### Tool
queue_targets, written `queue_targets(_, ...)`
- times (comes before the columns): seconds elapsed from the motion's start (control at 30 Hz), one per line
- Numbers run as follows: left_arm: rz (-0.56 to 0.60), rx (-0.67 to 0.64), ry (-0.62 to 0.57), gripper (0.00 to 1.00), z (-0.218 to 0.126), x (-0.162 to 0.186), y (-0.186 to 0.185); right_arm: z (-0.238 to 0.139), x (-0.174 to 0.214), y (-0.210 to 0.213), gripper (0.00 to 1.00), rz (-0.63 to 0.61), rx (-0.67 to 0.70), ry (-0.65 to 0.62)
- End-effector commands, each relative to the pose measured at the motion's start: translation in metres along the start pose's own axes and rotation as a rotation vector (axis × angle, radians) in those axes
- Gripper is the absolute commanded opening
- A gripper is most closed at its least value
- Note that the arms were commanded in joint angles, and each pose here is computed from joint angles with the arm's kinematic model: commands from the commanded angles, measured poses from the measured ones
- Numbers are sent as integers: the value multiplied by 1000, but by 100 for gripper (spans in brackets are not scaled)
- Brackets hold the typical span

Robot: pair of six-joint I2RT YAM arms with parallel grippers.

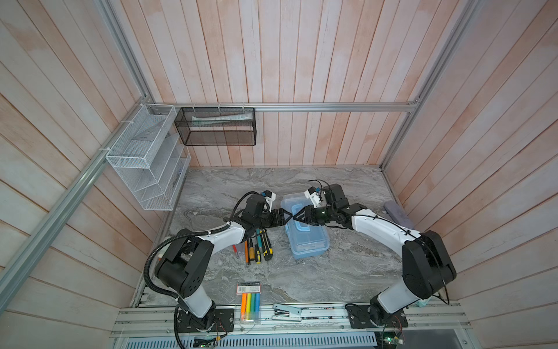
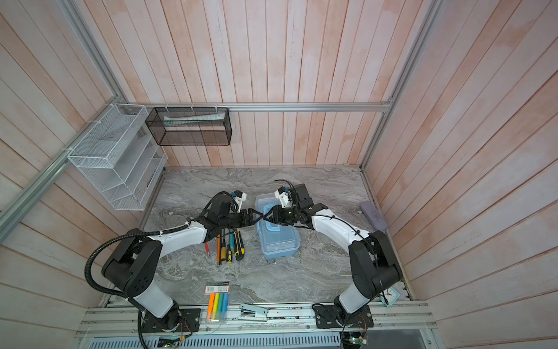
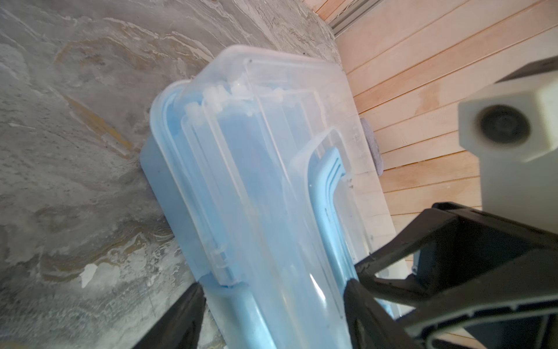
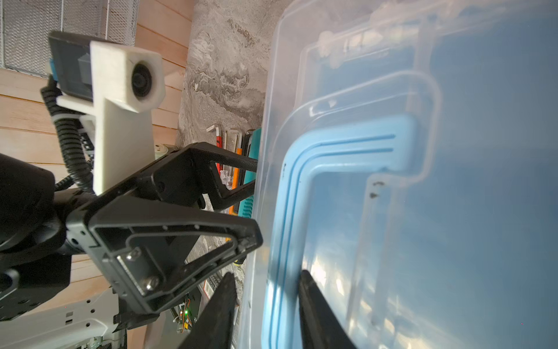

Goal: Pack the tool kit
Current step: 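Close both grippers on the tool box's opposite ends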

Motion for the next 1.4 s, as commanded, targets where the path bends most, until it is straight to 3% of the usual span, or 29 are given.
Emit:
queue_targets(0.0,23,4,11,75,7,1,2,7,13,-12,37,41,82,87)
queue_targets(0.3,24,6,6,74,10,3,6,17,20,-16,37,36,3,158)
queue_targets(0.63,76,-105,-57,74,-21,-17,0,8,20,-28,37,32,144,102)
queue_targets(0.83,85,-214,-63,64,-32,-12,7,7,20,-31,37,26,191,84)
queue_targets(0.97,74,-202,-39,60,-23,-10,12,9,18,-31,38,27,193,85)
queue_targets(1.37,96,-138,-15,60,5,-22,1,20,17,-21,40,7,154,138)
Point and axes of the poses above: each gripper's point midway between its finger pads, its own z axis out along the fingers, its own y axis along the line the jaws close on, x = y × z, the point moved 10 cm from there along -z, back along the fingers, and after that the axes turned 2 degrees about z, right-handed, at the moved point
